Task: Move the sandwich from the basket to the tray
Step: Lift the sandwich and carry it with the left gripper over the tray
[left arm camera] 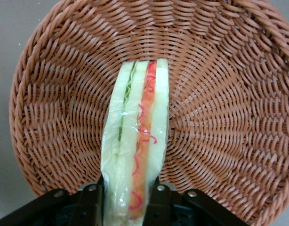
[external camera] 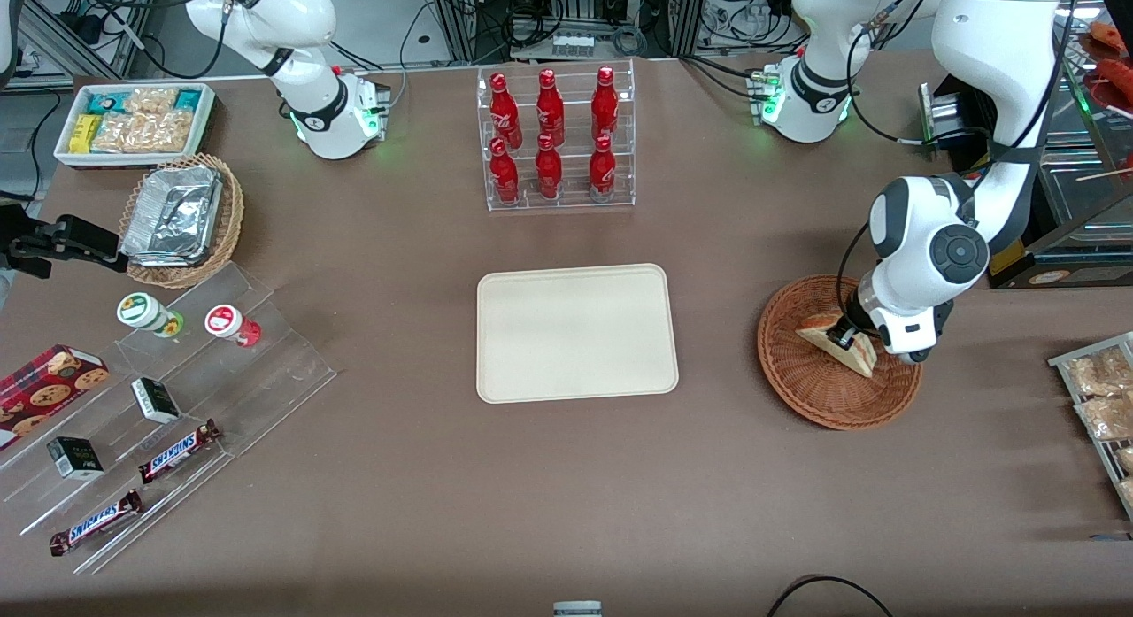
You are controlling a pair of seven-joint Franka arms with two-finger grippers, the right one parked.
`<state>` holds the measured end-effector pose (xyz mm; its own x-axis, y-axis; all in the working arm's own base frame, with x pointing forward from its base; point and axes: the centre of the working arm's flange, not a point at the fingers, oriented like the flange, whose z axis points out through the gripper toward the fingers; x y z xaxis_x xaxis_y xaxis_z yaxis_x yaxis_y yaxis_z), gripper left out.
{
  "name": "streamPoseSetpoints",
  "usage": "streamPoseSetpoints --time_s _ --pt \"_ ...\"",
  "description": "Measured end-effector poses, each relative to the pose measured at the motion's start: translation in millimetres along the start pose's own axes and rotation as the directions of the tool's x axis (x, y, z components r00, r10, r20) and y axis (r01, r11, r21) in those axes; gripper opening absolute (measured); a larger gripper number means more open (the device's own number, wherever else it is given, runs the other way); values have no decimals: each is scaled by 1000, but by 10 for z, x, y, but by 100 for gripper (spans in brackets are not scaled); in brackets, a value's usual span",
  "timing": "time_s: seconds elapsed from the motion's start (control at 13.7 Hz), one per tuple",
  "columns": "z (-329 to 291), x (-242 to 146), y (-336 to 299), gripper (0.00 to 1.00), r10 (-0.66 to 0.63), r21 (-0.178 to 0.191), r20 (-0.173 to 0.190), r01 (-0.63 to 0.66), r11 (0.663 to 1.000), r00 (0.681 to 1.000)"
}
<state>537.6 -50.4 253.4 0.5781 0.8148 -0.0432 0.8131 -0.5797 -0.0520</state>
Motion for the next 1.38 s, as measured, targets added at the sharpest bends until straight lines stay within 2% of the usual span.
streamPoseSetpoints --time_s 0.22,0.36,0.66,1.09,1.38 --pt "-248 -66 99 27 25 12 4 -25 1000 1000" --pt "-543 -285 328 17 81 31 8 -81 996 997" --pt "-956 -866 756 16 237 47 -6 -237 970 971" --pt "-935 -1933 1331 16 528 35 -17 -528 849 849" --pt "-626 -2625 1795 16 701 44 2 -700 713 714"
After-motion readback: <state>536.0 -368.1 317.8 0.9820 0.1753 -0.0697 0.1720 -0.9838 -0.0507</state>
